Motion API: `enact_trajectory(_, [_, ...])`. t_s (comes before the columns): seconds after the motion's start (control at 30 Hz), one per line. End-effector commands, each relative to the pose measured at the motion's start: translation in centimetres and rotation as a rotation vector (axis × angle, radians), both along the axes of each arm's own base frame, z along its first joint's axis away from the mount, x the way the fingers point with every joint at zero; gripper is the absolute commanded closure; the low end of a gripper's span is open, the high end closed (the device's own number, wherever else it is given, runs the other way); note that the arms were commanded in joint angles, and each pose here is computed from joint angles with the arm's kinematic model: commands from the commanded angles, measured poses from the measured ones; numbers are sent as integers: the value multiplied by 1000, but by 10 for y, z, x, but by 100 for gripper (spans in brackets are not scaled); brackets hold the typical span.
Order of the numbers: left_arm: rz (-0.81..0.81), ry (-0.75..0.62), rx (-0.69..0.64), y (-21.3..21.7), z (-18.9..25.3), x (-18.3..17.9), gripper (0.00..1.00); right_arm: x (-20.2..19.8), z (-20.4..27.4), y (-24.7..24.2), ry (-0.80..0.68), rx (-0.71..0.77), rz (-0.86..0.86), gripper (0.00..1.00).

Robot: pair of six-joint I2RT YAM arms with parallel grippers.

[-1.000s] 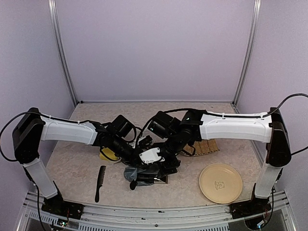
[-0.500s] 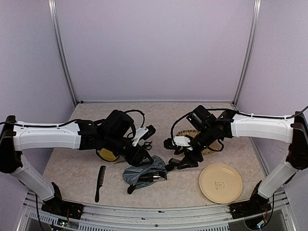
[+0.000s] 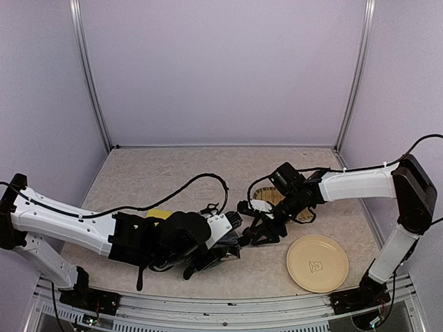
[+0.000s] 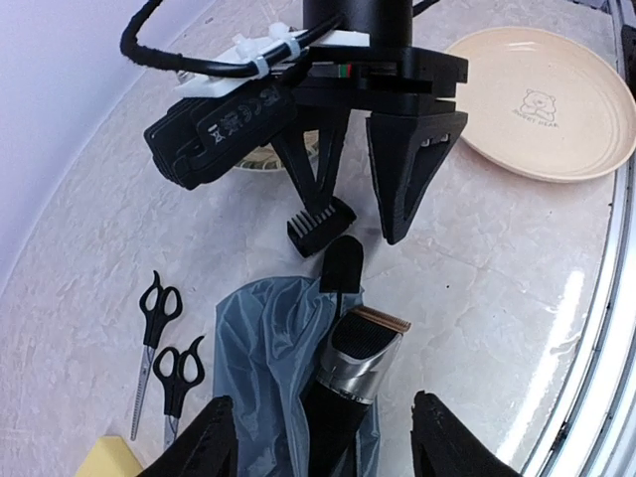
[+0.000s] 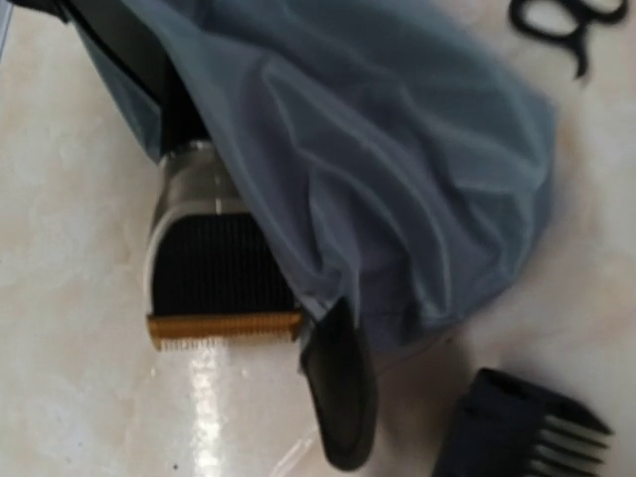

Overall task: Sort the hair-cutting tools
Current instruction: Adjust the electric hair clipper in the kit bag.

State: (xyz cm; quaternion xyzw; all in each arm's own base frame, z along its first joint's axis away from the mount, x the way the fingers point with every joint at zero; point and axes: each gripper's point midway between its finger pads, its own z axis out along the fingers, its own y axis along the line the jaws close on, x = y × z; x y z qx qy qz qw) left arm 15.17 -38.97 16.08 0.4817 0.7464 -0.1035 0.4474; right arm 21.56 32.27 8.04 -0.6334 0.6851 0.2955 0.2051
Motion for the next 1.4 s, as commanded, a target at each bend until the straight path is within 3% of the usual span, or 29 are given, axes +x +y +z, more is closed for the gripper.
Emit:
enact_trajectory(0.0, [20,-86,42,5,-14,6,44,4,-1,10,46,24,2,40])
enact_trajectory(0.2, [-40,-69,118,-4,-41,-1,47,6,-4,12,55,18,-3,43])
enact_trajectory(0.47, [-23,-174,235,-8,-65,15,36,6,-14,16,83,-1,4,49])
enact_trajectory(0.63, [-85,-167,260,-19,-78,11,42,3,-19,18,92,-9,15,53])
enact_trajectory(0.83, [-129,-153,294,-27,-91,7,47,-8,-21,23,113,-10,57,65])
enact_trajectory(1.07, [-163,-181,268,-37,-73,-4,42,-11,-25,24,114,-22,61,70])
enact_trajectory(1.3, [-236,-138,303,-39,-82,-18,60,-11,-24,24,115,-23,65,89])
enact_trajectory(1.37, [-231,-131,329,-37,-91,-16,61,-11,-23,24,115,-21,68,94])
